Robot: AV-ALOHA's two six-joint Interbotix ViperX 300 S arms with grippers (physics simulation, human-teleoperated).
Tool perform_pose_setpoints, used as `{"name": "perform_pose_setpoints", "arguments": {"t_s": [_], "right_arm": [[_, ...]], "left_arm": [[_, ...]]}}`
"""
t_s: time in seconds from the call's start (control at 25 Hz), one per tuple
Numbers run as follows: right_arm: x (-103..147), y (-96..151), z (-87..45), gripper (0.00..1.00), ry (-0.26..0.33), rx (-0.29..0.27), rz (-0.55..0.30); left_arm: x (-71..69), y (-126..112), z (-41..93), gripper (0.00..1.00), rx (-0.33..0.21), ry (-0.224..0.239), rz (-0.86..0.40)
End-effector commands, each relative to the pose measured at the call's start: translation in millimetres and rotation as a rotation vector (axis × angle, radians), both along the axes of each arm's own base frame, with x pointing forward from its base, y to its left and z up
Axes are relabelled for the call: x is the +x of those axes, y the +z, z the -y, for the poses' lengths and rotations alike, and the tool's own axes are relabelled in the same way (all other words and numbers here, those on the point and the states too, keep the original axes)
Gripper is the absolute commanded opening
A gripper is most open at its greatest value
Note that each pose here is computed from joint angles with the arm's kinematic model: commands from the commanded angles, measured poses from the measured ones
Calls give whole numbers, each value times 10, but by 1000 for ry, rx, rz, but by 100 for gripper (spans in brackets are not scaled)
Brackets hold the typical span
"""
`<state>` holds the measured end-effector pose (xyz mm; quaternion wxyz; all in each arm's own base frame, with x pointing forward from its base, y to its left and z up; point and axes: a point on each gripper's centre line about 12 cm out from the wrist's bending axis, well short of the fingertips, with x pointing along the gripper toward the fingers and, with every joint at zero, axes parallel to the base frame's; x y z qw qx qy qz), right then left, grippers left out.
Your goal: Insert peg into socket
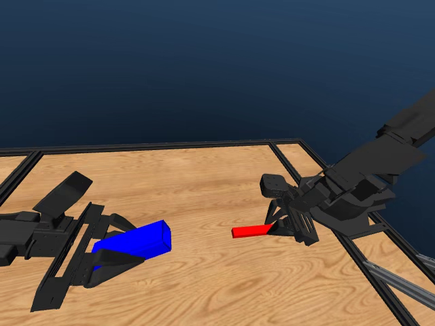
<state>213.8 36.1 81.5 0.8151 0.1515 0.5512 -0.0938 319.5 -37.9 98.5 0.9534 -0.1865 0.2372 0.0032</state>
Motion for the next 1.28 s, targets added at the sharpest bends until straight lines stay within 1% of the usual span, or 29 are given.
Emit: {"name": "perform_pose_setpoints", "arguments": {"t_s": [0.04, 0.08, 0.12, 0.16, 0.24, 0.28, 0.32, 0.36, 0.4, 0.44, 0.48, 0.52, 0.56, 0.64, 0.68, 0.72, 0.76, 0.84, 0.88, 0.92, 1.0, 1.04, 1.08, 1.12, 1.2, 1.28], "right_arm": [[130, -112, -32, 0, 25, 43, 71], [171, -100, -35, 0, 35, 47, 95], [210, -124, -39, 0, 37, 46, 92], [193, -116, -32, 0, 43, 37, 73], [205, -70, -16, 0, 49, 24, 68], [264, 46, -35, 0, 67, 6, 64], [295, 113, -62, 0, 90, -19, 44], [350, 179, -92, 0, 110, -52, 8], [369, 275, -128, 0, 118, -71, 9], [466, 377, -162, 0, 141, -97, -4], [483, 389, -186, 0, 142, -113, -20], [587, 496, -228, 0, 142, -122, -12], [646, 537, -250, 0, 157, -148, -26], [813, 653, -300, 0, 180, -183, -25], [884, 711, -313, 0, 187, -199, -24], [908, 709, -309, 0, 193, -212, -39], [975, 782, -310, 0, 199, -223, -31], [1069, 852, -306, 0, 217, -248, -34], [1119, 870, -280, 0, 216, -255, -40], [1154, 908, -307, 0, 231, -262, -34], [1245, 921, -287, 0, 246, -276, -43], [1290, 965, -282, 0, 253, -278, -29], [1314, 948, -261, 0, 259, -284, -43], [1352, 999, -266, 0, 265, -284, -27], [1425, 1033, -247, 0, 279, -293, -29], [1520, 1068, -274, 0, 302, -290, -2]], "left_arm": [[30, 114, -4, 0, -5, 2, 69], [34, 109, -5, 0, -5, 3, 71], [17, 131, -10, 0, -5, 5, 80], [9, 129, -16, 0, -7, 9, 78], [-15, 147, -1, 0, -5, 5, 77], [-24, 167, 14, 0, -4, 2, 79], [-31, 179, 25, 0, -4, 1, 81], [-52, 194, 8, 0, 2, 9, 91], [-68, 186, 9, 0, -2, 15, 88], [-99, 171, 17, 0, -4, 16, 78], [-105, 172, 20, 0, -7, 14, 72], [-124, 178, 29, 0, -7, 16, 71], [-144, 168, 43, 0, -5, 13, 62], [-159, 188, 59, 0, -8, 14, 59], [-172, 187, 69, 0, -8, 12, 54], [-171, 199, 79, 0, -8, 9, 55], [-188, 195, 83, 0, -8, 9, 49], [-185, 229, 107, 0, -8, 3, 54], [-195, 210, 123, 0, -6, -3, 42], [-183, 229, 131, 0, -8, -3, 48], [-166, 209, 169, 0, -9, -14, 34], [-158, 183, 187, 0, -8, -19, 20], [-132, 184, 209, 0, -13, -22, 17], [-121, 180, 219, 0, -14, -24, 11], [-104, 158, 248, 0, -18, -30, 1], [-102, 126, 262, 0, -23, -31, -7]]}}
